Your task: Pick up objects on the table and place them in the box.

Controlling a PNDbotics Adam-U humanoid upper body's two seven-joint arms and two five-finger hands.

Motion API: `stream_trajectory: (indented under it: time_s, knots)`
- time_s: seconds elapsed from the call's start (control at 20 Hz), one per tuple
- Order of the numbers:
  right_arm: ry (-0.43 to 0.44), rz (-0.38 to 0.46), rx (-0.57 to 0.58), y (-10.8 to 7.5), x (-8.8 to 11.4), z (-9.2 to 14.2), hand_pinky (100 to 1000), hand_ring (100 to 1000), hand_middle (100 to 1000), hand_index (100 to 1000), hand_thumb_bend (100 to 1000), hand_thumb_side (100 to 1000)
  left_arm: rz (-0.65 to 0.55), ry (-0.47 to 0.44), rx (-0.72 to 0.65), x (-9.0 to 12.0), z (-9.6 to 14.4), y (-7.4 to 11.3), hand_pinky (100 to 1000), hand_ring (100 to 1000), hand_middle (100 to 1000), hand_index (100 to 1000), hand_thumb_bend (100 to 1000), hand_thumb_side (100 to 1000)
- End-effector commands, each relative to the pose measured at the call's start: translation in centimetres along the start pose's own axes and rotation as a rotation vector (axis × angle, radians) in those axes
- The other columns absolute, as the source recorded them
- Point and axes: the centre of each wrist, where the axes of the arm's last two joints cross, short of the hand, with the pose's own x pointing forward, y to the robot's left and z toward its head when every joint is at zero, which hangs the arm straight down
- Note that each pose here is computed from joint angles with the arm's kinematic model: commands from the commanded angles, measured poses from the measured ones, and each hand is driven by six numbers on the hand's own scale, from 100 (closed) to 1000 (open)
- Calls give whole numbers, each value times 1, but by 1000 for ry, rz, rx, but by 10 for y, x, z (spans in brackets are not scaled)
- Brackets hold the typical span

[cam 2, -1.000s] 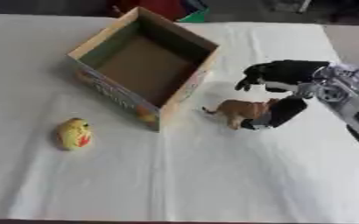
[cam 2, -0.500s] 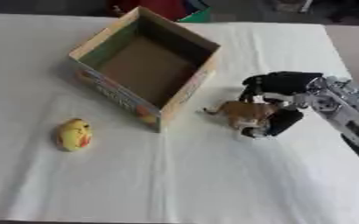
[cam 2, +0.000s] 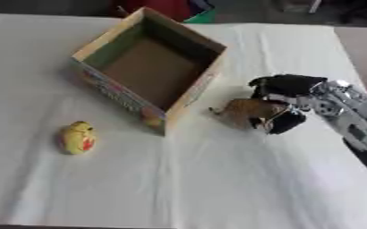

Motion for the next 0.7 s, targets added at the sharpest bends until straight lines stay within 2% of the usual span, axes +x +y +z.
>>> stream_trajectory:
  time_s: [0.05, 0.35, 0.4, 0.45, 0.7]
  knots:
    - [28, 12, -16, -2, -9, 6, 553, 1000, 365, 411, 100, 100, 7, -19, 6, 5, -5, 0, 603, 646, 657, 726, 100, 807]
    - [-44, -7, -44, -11, -3, 12, 480, 1000, 226, 257, 100, 100, 6, -15, 7, 5, -5, 0, 601, 642, 651, 725, 100, 805]
    - [-54, -11, -47, -14, -2, 13, 480, 1000, 226, 257, 100, 100, 6, -15, 7, 5, -5, 0, 601, 642, 651, 725, 100, 805]
    - [-64, -15, -52, -16, -1, 13, 453, 1000, 178, 199, 100, 100, 7, -14, 7, 5, -5, 0, 600, 640, 648, 724, 100, 802]
    - [-100, -10, -80, -30, 0, 20, 378, 1000, 106, 148, 100, 123, 4, -10, 10, 4, -5, 1, 598, 637, 645, 723, 100, 798]
